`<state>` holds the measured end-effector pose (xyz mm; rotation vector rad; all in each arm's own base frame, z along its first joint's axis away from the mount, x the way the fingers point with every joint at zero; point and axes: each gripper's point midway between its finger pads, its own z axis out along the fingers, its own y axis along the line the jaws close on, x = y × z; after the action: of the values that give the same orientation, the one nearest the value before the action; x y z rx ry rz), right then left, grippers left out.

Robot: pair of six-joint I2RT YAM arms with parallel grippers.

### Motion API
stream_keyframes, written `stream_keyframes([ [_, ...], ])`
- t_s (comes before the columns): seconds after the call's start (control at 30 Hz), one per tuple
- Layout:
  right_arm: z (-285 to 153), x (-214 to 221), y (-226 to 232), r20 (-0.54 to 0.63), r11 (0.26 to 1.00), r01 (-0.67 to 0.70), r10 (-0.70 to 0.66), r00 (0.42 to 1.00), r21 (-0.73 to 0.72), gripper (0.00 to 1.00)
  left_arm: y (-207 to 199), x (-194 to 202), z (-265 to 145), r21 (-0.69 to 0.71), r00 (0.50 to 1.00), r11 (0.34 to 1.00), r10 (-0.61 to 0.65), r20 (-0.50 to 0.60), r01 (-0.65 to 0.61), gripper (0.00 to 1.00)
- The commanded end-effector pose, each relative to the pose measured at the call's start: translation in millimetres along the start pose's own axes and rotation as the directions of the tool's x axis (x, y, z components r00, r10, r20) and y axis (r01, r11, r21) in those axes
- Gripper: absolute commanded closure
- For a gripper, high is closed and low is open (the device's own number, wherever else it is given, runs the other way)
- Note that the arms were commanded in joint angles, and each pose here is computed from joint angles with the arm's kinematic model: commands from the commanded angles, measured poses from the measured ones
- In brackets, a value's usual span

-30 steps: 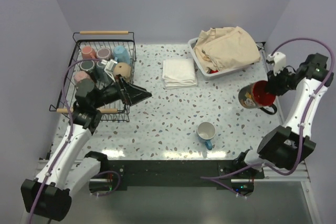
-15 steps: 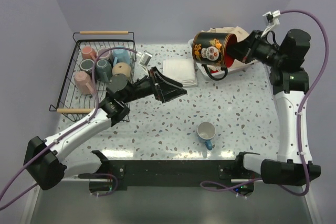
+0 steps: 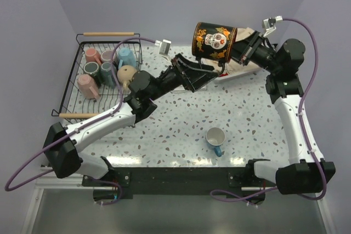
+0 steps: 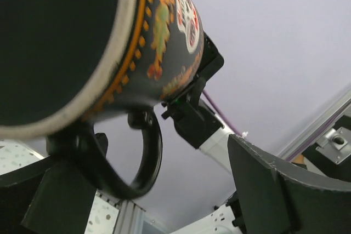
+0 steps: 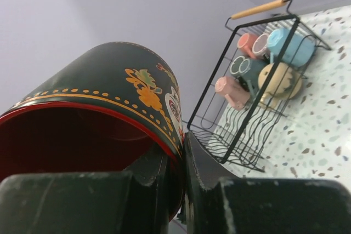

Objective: Load the cups into the dish rack

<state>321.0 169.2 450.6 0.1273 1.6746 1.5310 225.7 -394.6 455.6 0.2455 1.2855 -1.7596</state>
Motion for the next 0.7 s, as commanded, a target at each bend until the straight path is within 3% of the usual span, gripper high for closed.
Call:
stream_keyframes([
  [0.0,-8,5,65,0.047,0.977,0.103,-0.096,0.994,-0.187,1.00,-26,-32,18,0.079,0.991,0.997,-0.033,0.130,0.023,0.10],
  [0.1,-2,18,55,-0.001,0.978,0.062,-0.063,0.998,-0.197,1.00,-27,-32,23,0.097,0.990,0.994,-0.061,0.127,0.049,0.20],
  [0.2,2,27,48,-0.026,0.980,0.048,-0.054,0.998,-0.193,1.00,-35,-32,27,0.130,0.992,0.991,-0.058,0.110,0.043,0.43],
  [0.23,1,28,46,-0.029,0.981,0.048,-0.054,0.998,-0.190,1.00,-37,-32,27,0.138,0.993,0.990,-0.056,0.106,0.041,0.65],
  [0.3,2,31,44,-0.042,0.980,0.052,-0.061,0.997,-0.190,1.00,-44,-35,24,0.149,0.993,0.988,-0.047,0.109,0.030,0.81],
  [0.33,2,32,41,-0.048,0.981,0.051,-0.061,0.997,-0.188,1.00,-43,-36,23,0.139,0.993,0.990,-0.025,0.113,0.009,1.00],
  [0.5,-1,39,37,-0.061,0.975,0.117,-0.130,0.990,-0.187,0.98,-49,-51,5,0.077,0.985,0.994,0.067,0.157,-0.079,1.00],
  [0.53,-2,41,38,-0.068,0.972,0.138,-0.153,0.986,-0.189,0.88,-41,-50,1,0.035,0.985,0.994,0.102,0.142,-0.108,1.00],
  [0.57,-4,41,37,-0.061,0.962,0.197,-0.212,0.975,-0.188,0.62,-35,-51,-4,0.005,0.984,0.993,0.115,0.138,-0.117,1.00],
  [0.67,-8,46,33,-0.074,0.940,0.296,-0.312,0.947,-0.167,0.31,-22,-61,-26,-0.078,0.979,0.985,0.163,0.125,-0.154,1.00],
])
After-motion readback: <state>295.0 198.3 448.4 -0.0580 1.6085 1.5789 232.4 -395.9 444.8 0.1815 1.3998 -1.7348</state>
